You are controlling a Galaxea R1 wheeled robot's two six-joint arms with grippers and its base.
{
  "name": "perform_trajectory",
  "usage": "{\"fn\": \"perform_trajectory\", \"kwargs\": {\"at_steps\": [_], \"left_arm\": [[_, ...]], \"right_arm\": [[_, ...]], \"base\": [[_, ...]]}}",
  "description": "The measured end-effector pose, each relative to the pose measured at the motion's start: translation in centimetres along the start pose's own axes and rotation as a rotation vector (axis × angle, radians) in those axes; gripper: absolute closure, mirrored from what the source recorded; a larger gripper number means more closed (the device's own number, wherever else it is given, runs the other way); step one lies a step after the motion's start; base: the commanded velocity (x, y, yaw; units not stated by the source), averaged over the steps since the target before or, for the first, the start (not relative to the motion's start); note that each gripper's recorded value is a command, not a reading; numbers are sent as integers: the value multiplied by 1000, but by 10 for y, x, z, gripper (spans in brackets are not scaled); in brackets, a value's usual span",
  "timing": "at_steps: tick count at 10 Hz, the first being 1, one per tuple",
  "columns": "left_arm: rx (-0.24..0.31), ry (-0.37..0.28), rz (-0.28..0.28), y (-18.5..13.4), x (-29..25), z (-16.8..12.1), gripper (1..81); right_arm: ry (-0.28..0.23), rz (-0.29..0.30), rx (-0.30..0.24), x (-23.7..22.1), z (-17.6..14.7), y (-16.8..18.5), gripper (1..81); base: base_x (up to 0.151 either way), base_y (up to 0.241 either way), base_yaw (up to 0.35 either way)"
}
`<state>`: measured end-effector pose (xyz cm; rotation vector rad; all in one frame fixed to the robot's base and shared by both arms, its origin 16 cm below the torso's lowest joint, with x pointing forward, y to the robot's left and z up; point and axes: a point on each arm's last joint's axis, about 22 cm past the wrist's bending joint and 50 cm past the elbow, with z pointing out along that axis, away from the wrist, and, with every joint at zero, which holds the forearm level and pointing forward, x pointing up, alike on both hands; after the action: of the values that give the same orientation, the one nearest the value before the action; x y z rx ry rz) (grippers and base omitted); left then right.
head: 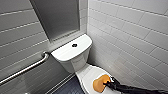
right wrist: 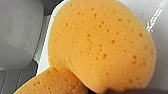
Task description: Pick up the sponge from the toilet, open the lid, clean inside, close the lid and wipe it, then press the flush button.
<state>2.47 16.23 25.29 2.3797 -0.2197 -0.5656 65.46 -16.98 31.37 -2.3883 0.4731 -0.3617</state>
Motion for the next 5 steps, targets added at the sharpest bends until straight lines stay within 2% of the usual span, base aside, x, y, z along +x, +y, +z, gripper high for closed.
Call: {"fn": "perform_trajectory", "kwargs": {"at_steps": [5], "left_arm": [[0,0,1,0,0,0,10]], "right_arm": [[-48,54,-21,-42,-68,55,811]], "base": [[0,0,0]]}}
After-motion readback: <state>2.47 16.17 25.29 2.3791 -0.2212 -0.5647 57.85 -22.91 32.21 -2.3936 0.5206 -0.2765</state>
